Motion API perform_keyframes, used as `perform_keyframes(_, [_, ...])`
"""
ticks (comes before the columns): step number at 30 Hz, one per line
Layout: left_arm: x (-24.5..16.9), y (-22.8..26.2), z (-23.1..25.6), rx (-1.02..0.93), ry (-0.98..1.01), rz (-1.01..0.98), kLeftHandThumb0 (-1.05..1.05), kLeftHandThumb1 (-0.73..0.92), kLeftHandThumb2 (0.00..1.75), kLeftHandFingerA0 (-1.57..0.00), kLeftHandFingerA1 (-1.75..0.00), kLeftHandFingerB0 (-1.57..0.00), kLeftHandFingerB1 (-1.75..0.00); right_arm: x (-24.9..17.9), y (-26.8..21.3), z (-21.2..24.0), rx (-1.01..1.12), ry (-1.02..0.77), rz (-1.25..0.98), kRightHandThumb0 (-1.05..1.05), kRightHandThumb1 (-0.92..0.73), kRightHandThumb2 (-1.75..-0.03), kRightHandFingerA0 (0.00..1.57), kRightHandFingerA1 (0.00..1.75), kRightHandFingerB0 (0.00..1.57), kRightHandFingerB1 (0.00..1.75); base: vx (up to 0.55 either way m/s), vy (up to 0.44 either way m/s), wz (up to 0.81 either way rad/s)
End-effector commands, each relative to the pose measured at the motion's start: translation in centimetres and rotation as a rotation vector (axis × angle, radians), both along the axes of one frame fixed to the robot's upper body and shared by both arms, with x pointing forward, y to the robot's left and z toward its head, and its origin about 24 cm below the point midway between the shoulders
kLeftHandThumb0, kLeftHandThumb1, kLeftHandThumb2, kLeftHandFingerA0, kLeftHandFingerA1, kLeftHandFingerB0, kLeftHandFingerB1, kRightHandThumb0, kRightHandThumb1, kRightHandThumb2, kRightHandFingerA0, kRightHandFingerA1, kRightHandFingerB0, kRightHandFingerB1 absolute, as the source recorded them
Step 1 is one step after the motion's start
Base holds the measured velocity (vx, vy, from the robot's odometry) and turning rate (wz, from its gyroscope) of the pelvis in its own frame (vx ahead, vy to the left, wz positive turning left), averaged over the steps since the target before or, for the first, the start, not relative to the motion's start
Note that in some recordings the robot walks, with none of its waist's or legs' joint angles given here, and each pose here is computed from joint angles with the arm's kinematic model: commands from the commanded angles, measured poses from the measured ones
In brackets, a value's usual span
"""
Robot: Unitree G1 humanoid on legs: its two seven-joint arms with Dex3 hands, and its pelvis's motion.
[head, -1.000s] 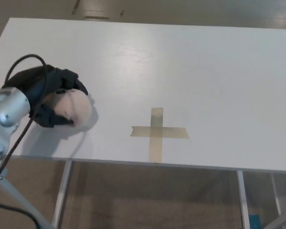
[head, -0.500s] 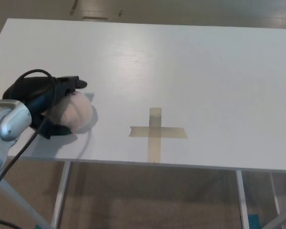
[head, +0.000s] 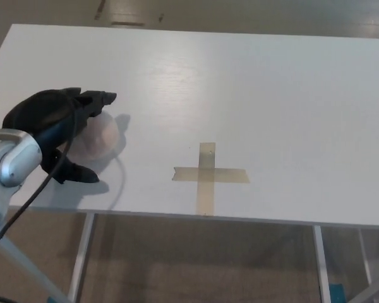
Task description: Use the left hand to take the pink dumpling toy on a person's hand and put it on the desk.
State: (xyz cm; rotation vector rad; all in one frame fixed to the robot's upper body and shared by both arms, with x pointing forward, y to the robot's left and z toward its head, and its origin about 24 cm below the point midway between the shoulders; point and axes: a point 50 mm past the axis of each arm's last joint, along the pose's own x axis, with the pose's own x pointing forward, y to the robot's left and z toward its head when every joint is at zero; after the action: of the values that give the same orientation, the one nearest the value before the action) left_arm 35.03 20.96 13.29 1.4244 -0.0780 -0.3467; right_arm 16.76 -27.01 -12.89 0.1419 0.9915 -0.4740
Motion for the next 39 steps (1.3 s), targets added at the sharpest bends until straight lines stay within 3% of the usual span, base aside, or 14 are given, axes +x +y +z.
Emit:
perform_keyframes(1, [-0.6,0.0,2.4,-0.001,-0.015,-0.012,-0.85,0.46,0.61,0.00,0.00,0.00,-0.15,-0.3,0.0,-0.2,0.004,0.021,-0.006,-0.33,-0.62,-0.58,0.66,0.47,0.57,0.43,0.00,0.000,0.00])
perform_keyframes(11, [-4.0,-1.0,7.9,-0.118,-0.248,-0.151,-0.87,0.47,0.59,0.00,0.00,0.00,-0.17,-0.5,-0.2,-0.1,-0.005,0.024,0.005,-0.32,-0.62,-0.58,0.66,0.47,0.56,0.43,0.00,0.000,0.00])
perform_keyframes(12, [-5.6,-1.1,9.2,-0.146,-0.337,-0.201,-0.74,0.39,0.84,0.00,0.00,0.00,-0.10,-0.5,-0.3,-0.1,-0.005,0.027,0.006,-0.31,-0.62,-0.58,0.66,0.47,0.55,0.43,0.00,0.000,0.00])
perform_keyframes(22, [-13.1,-0.6,12.2,-0.238,-0.533,-0.337,-0.73,0.41,0.85,0.00,-0.03,-0.09,-0.17,-0.5,-0.5,-0.1,-0.020,0.038,0.028,-0.33,-0.61,-0.58,0.65,0.46,0.57,0.43,0.00,0.000,0.00])
perform_keyframes(24, [-15.7,-0.3,11.5,-0.286,-0.492,-0.368,-0.82,0.49,0.55,-0.06,-0.26,-0.12,-0.27,-1.5,-0.3,-0.5,-0.022,0.067,0.042,-0.35,-0.62,-0.57,0.65,0.46,0.57,0.43,0.00,0.000,0.00])
perform_keyframes(25, [-15.7,-0.3,11.5,-0.286,-0.492,-0.368,-0.82,0.49,0.55,-0.06,-0.26,-0.12,-0.27,-1.5,-0.3,-0.5,-0.022,0.067,0.042,-0.35,-0.62,-0.57,0.65,0.46,0.57,0.43,0.00,0.000,0.00])
perform_keyframes(26, [-17.2,0.0,10.8,-0.333,-0.447,-0.377,-0.32,0.15,0.82,-0.07,-0.51,-0.06,-0.48,-2.0,-0.1,-0.8,-0.022,0.084,0.047,-0.34,-0.61,-0.57,0.65,0.46,0.57,0.43,0.00,0.000,0.00])
perform_keyframes(27, [-17.8,0.1,10.5,-0.359,-0.427,-0.382,-0.32,0.15,0.82,-0.07,-0.51,-0.06,-0.48,-2.0,0.0,-0.8,-0.021,0.088,0.049,-0.34,-0.61,-0.57,0.65,0.46,0.57,0.43,0.00,0.000,0.00])
perform_keyframes(28, [-18.7,0.2,9.9,-0.431,-0.388,-0.397,-0.55,0.45,0.54,-0.41,-0.38,-0.35,-0.32,-1.9,0.1,-0.8,-0.025,0.089,0.055,-0.32,-0.62,-0.58,0.66,0.47,0.57,0.43,0.00,0.000,0.00])
perform_keyframes(31, [-21.0,0.1,8.4,-0.620,-0.276,-0.428,-0.37,0.44,0.53,-0.68,-0.48,-0.53,-0.39,-1.7,0.1,-0.7,-0.036,0.087,0.065,-0.34,-0.61,-0.57,0.67,0.47,0.58,0.43,0.00,0.000,0.00])
perform_keyframes(35, [-22.4,0.0,7.8,-0.699,-0.194,-0.436,-0.36,0.46,0.54,-0.72,-0.50,-0.57,-0.41,-2.2,0.1,-0.9,-0.036,0.095,0.062,-0.34,-0.61,-0.57,0.67,0.47,0.58,0.43,0.00,0.000,0.00])
perform_keyframes(36, [-23.3,0.1,7.3,-0.744,-0.110,-0.448,-0.48,0.46,0.82,-0.79,-0.70,-0.58,-0.58,-2.4,0.2,-1.0,-0.037,0.101,0.063,-0.32,-0.62,-0.58,0.68,0.47,0.58,0.43,0.00,0.000,0.00])
perform_keyframes(38, [-24.0,0.1,7.0,-0.778,-0.051,-0.457,-0.48,0.46,0.82,-0.79,-0.70,-0.58,-0.58,-2.6,0.3,-1.1,-0.037,0.105,0.065,-0.32,-0.62,-0.58,0.68,0.47,0.58,0.43,0.00,0.000,0.00])
perform_keyframes(39, [-24.7,0.2,6.3,-0.821,0.040,-0.465,-0.50,0.58,0.57,-0.81,-0.57,-0.68,-0.48,-2.7,0.4,-1.2,-0.037,0.108,0.068,-0.31,-0.62,-0.58,0.68,0.47,0.57,0.43,0.00,0.000,0.00])
